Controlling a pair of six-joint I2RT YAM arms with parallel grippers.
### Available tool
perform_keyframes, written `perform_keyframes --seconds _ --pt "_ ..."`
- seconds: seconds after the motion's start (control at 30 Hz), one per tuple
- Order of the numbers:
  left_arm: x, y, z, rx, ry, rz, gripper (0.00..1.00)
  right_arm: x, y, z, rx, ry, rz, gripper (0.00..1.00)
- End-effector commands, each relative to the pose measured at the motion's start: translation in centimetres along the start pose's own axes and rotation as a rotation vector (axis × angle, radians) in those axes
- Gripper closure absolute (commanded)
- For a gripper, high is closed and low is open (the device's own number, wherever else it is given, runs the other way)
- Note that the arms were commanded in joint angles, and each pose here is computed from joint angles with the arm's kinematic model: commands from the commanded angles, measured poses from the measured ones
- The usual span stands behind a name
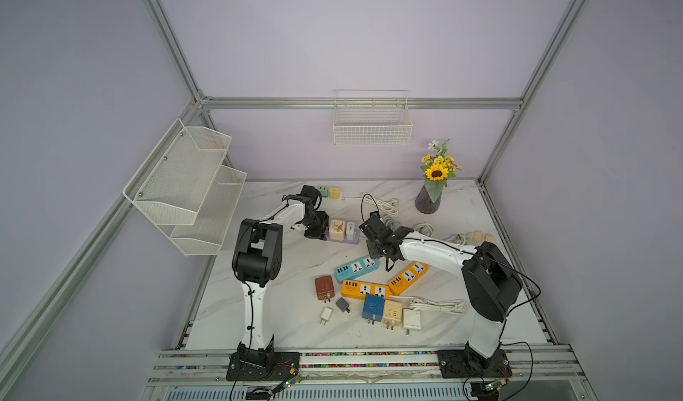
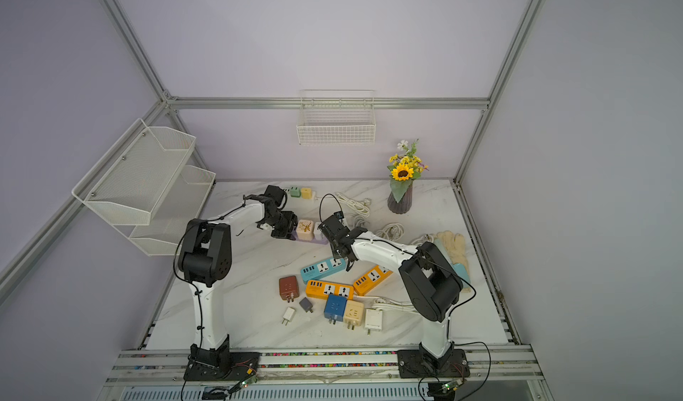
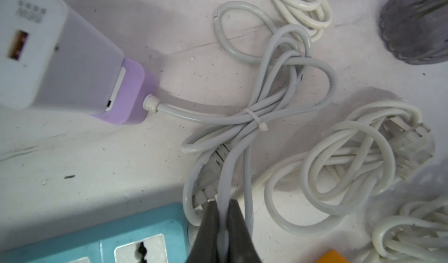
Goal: Pull the plug off the socket
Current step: Move the socket to the center of the board.
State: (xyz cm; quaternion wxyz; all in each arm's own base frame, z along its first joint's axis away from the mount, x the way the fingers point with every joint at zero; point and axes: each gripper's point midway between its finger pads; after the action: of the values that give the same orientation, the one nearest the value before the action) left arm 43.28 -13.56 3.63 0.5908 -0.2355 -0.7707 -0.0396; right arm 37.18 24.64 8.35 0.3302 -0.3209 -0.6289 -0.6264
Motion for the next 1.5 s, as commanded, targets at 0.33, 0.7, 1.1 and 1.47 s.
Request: perform_keyframes --seconds 0.33,0.7,1.1,1.47 --pt "1.9 2.9 17.6 0.245 0.218 -0.068 0.76 1.4 0.9 4.1 0.178 0.181 0.046 0.92" --pt "2.5 1.2 24.5 0.329 0.257 -0.066 0.78 4.5 1.0 5.1 0.211 0.277 -0.011 0.41" --pt "4.2 0.3 27.2 0.327 0.314 -0.092 0.79 11.0 -2.0 12.1 0.687 0.82 -0.332 0.35" --pt "5.1 0.8 28.5 0.311 0.369 -0.114 0.82 8.3 -4.6 17.7 0.94 1.03 -0.252 0.3"
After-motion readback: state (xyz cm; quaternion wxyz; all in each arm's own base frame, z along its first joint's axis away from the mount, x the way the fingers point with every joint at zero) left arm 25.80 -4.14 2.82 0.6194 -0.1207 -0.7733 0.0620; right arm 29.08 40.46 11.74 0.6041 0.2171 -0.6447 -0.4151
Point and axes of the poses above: each gripper's point midway between its finger pads, its own x axis back along the fingers, its own z axis along the line the jaws close on, y = z × x, and after that the axes turned 14 degrees about -x, right-handed
